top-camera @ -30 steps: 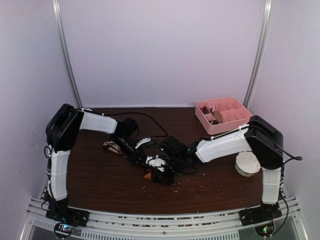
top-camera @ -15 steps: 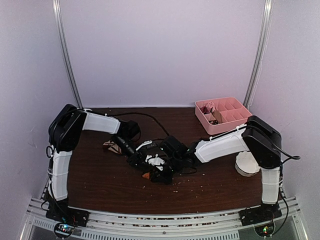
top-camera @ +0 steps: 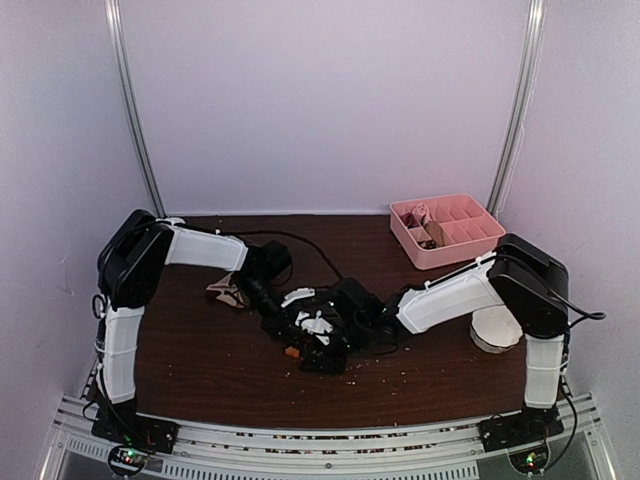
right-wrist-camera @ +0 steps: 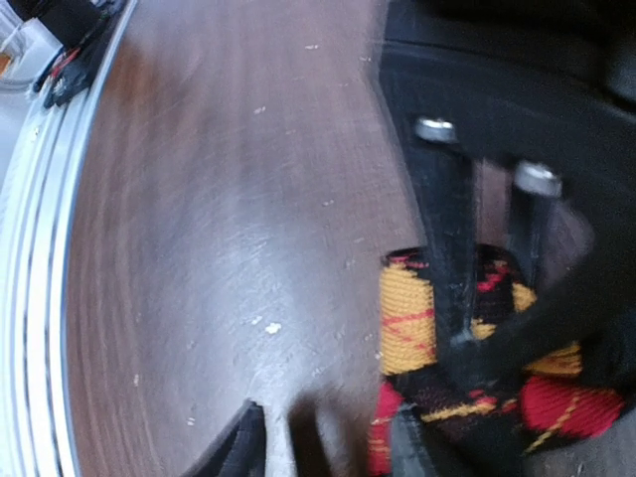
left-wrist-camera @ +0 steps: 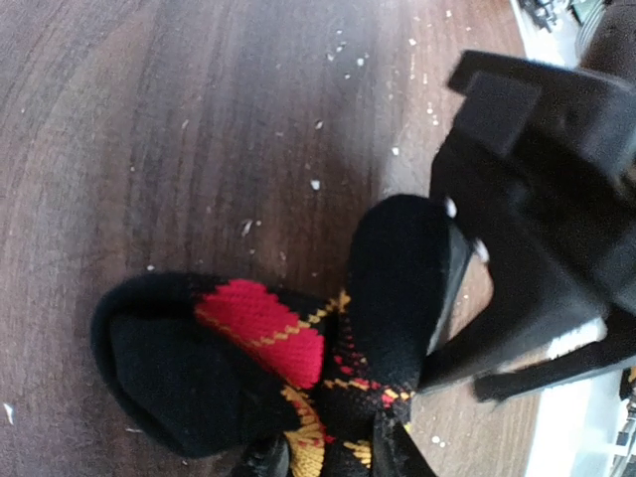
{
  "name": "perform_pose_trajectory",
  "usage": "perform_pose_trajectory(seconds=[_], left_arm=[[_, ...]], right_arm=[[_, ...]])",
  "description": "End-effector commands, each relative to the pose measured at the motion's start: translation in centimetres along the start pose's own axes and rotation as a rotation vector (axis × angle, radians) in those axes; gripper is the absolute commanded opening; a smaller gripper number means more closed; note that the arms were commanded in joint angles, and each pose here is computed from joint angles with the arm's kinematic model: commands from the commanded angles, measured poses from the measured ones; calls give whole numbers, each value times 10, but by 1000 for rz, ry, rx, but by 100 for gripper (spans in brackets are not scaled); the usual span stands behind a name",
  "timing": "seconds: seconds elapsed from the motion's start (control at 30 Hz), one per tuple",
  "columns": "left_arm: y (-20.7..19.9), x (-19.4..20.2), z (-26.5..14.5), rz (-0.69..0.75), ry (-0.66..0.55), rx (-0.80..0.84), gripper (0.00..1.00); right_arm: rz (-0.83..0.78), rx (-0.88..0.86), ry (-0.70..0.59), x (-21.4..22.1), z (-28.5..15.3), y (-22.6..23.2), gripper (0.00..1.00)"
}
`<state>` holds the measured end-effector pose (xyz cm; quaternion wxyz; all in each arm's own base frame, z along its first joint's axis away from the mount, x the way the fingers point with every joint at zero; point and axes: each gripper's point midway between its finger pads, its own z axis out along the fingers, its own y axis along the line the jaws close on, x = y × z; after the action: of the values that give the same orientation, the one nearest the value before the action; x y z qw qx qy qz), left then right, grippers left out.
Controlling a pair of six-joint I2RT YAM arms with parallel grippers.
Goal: Roll the socks
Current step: Roll the sock at the center of the board.
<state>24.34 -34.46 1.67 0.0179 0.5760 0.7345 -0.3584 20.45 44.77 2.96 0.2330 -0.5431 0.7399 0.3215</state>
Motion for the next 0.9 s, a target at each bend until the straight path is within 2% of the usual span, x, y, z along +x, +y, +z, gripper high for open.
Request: perform_pose_trajectory(seconds=[0.0, 0.07, 0.1, 0.13, 0.33, 0.47, 0.6, 0.63, 0.7, 0.77, 0.87], left_arm=[[42, 40, 24, -8, 205, -226, 25], [43, 41, 26, -3, 224, -238, 25], [42, 41, 27, -2, 230, -238, 25], [42, 41, 28, -5, 235, -234, 25], [30, 40, 32, -9, 237, -149, 21], [26, 40, 35, -11, 247, -97, 18], [16, 40, 38, -4, 246, -22, 14], [13, 39, 38, -1, 242, -6, 14], [7, 39, 38, 1, 237, 25, 14], [2, 38, 38, 2, 232, 59, 13], [-6, 39, 39, -4, 231, 113, 13]], right_arm=[[48, 100, -27, 10, -13, -16, 55], [47, 132, -54, 7, -23, -18, 69], [43, 155, -73, 6, -29, -20, 87], [30, 185, -99, 5, -36, -22, 99], [-9, 553, -290, 1, -109, -55, 100], [97, 820, -434, -4, -155, -86, 99], [-8, 674, -433, -10, -137, -66, 100], [-73, 612, -380, -12, -125, -58, 98], [-191, 512, -302, -14, -108, -44, 85], [-297, 390, -272, -11, -95, -23, 83], [-510, 268, -302, -5, -87, 13, 84]])
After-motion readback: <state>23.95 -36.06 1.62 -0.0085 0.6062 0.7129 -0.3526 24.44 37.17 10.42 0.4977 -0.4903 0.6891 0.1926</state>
